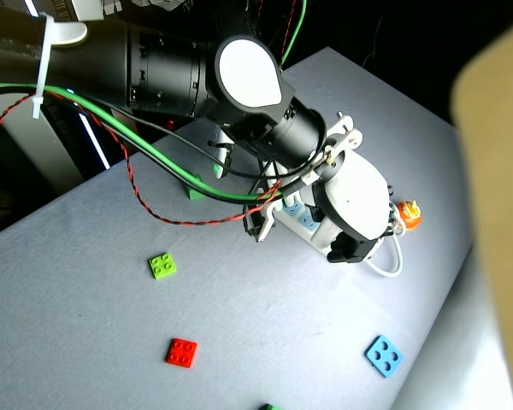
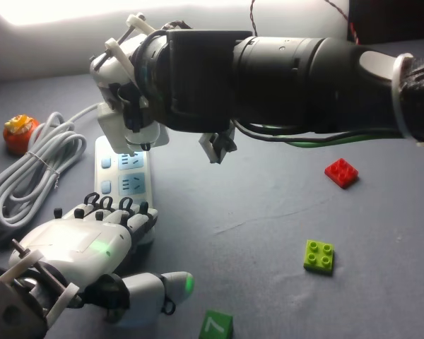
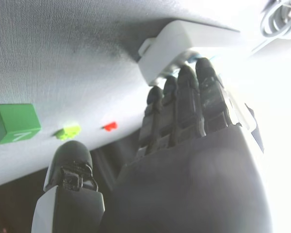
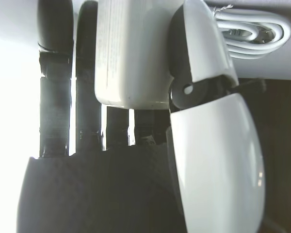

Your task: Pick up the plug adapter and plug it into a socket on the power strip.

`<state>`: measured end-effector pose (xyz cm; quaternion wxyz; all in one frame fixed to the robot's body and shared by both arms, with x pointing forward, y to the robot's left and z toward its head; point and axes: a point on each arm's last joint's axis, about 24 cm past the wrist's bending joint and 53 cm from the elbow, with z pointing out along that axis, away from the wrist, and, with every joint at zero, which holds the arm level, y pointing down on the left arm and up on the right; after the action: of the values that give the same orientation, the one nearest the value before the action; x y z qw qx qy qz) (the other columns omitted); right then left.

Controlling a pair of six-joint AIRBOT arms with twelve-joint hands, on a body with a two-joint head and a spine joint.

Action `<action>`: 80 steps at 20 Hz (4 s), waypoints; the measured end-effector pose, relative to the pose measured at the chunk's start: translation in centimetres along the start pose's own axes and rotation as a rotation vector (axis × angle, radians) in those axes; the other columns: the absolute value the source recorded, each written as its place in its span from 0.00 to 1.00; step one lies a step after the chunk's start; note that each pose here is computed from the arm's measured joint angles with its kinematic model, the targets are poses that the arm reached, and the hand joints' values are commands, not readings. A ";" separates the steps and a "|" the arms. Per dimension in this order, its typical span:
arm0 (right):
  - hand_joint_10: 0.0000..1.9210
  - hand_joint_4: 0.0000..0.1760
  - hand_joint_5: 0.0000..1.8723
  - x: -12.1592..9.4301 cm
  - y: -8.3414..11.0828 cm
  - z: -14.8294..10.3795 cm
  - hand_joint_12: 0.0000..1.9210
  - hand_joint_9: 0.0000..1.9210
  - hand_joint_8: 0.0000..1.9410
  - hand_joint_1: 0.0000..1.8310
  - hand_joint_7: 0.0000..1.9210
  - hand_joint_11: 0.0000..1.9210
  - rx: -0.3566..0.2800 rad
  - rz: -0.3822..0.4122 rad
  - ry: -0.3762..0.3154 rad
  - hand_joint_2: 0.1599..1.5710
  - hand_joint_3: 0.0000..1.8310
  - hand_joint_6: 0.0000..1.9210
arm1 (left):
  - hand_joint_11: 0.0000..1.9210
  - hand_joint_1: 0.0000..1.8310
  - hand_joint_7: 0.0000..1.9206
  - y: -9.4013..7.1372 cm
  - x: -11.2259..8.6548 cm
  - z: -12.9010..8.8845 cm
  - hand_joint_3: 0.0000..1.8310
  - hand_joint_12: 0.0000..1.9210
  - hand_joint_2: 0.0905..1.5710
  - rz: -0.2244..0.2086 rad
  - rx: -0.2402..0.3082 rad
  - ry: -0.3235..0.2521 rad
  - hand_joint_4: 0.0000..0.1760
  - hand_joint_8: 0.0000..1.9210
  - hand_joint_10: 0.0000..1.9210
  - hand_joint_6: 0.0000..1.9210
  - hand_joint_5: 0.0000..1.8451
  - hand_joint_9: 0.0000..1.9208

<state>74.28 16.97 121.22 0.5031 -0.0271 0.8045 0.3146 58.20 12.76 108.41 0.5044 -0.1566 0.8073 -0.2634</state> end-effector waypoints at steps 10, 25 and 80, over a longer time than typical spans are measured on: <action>0.57 0.00 0.45 1.1 0.5 0.7 0.46 0.52 0.44 0.75 0.54 0.46 -0.013 -0.002 0.011 0.67 0.00 0.56 | 0.00 0.00 0.06 0.0 0.0 0.0 0.00 0.10 0.75 -0.001 -0.001 -0.003 0.00 0.00 0.00 0.00 0.04 0.06; 0.30 0.00 0.46 1.5 -0.1 1.6 0.45 0.56 0.44 0.69 0.57 0.47 0.002 0.024 0.011 0.68 0.00 0.57 | 0.00 0.00 0.06 0.1 -0.1 0.1 0.00 0.11 0.75 0.000 -0.001 -0.004 0.00 0.00 0.00 0.00 0.05 0.05; 0.00 0.00 0.23 0.8 -2.7 0.8 0.50 0.29 0.00 0.50 0.28 0.07 -0.017 -0.011 0.008 0.65 0.00 0.00 | 0.00 0.00 0.06 0.1 -0.1 0.1 0.00 0.08 0.75 -0.013 -0.005 -0.004 0.00 0.00 0.00 0.00 0.04 0.06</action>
<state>75.49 15.50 119.02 0.5013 -0.0373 0.8036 0.3187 58.30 12.89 108.36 0.5037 -0.1637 0.8059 -0.2646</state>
